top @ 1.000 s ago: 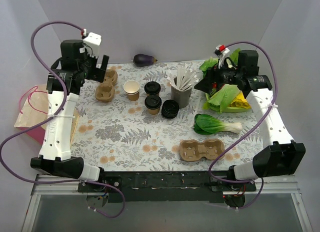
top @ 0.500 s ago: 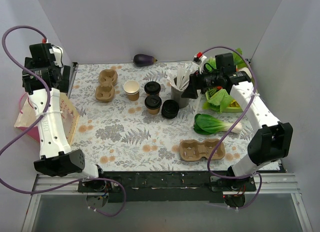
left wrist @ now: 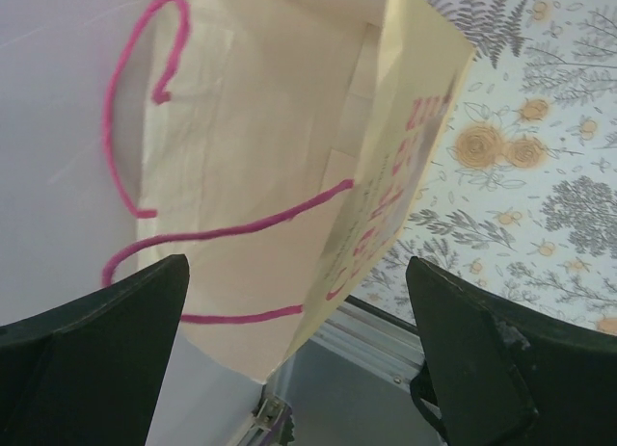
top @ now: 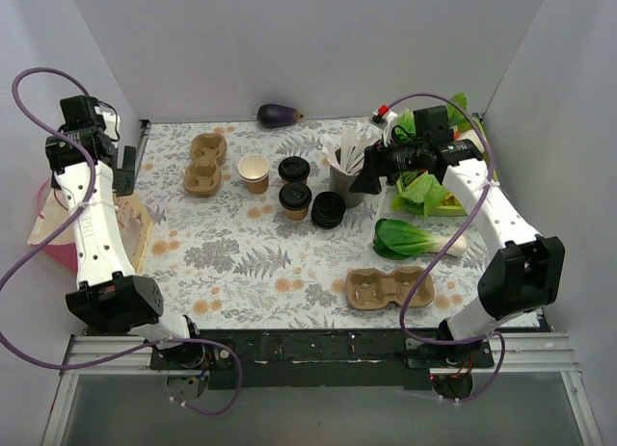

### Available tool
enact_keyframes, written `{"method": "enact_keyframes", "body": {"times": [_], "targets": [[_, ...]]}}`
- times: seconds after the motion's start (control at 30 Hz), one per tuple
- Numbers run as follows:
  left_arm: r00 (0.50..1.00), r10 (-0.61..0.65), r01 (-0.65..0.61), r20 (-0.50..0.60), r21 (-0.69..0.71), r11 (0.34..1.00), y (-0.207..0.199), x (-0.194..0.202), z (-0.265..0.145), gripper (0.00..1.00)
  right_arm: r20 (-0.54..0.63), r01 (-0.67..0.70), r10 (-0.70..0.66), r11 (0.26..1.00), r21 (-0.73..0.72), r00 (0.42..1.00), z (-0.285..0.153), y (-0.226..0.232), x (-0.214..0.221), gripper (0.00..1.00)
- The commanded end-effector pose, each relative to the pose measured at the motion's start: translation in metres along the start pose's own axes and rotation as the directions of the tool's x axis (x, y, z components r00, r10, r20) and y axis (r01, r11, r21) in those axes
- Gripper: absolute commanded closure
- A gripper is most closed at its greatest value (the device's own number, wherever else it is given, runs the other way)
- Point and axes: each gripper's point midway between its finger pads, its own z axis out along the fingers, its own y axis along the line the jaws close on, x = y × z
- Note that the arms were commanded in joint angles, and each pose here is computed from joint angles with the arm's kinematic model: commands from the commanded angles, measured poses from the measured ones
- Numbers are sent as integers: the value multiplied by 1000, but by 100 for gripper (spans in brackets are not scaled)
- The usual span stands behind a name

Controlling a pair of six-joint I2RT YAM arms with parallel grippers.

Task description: Pack the takeout coffee

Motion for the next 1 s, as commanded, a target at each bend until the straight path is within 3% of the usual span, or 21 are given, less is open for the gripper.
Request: {"method": "enact_keyframes", "body": {"times": [0.0, 0.2, 0.3, 0.37, 0.47, 0.6, 0.97], "targets": [[999, 1, 3, -33, 122, 993, -27, 6, 12, 5, 34, 43, -42, 999, -16, 999, -8, 17, -5, 12], [998, 30, -20, -51, 177, 984, -42, 6, 29, 19, 33, 37, -37, 999, -2, 999, -10, 17, 1, 12], [996, 43, -26, -81, 207, 978, -48, 7, 33, 50, 33, 40, -40, 999, 4, 999, -12, 18, 2, 12], [996, 50, -33, -79, 203, 979, -46, 7, 30, 93, 31, 42, -43, 999, 17, 999, -13, 16, 4, 12], [996, 67, -55, -54, 196, 979, -42, 6, 25, 87, 22, 39, -40, 999, 22, 999, -12, 16, 9, 12], [995, 104, -100, 1, 264, 959, -54, 7, 12, 99, 17, 38, -39, 999, 21, 999, -13, 17, 12, 12], [932, 279, -347, 229, 354, 868, -84, 30, -37, 100, 4, 45, -45, 998, 33, 999, -12, 11, 7, 12]]}}
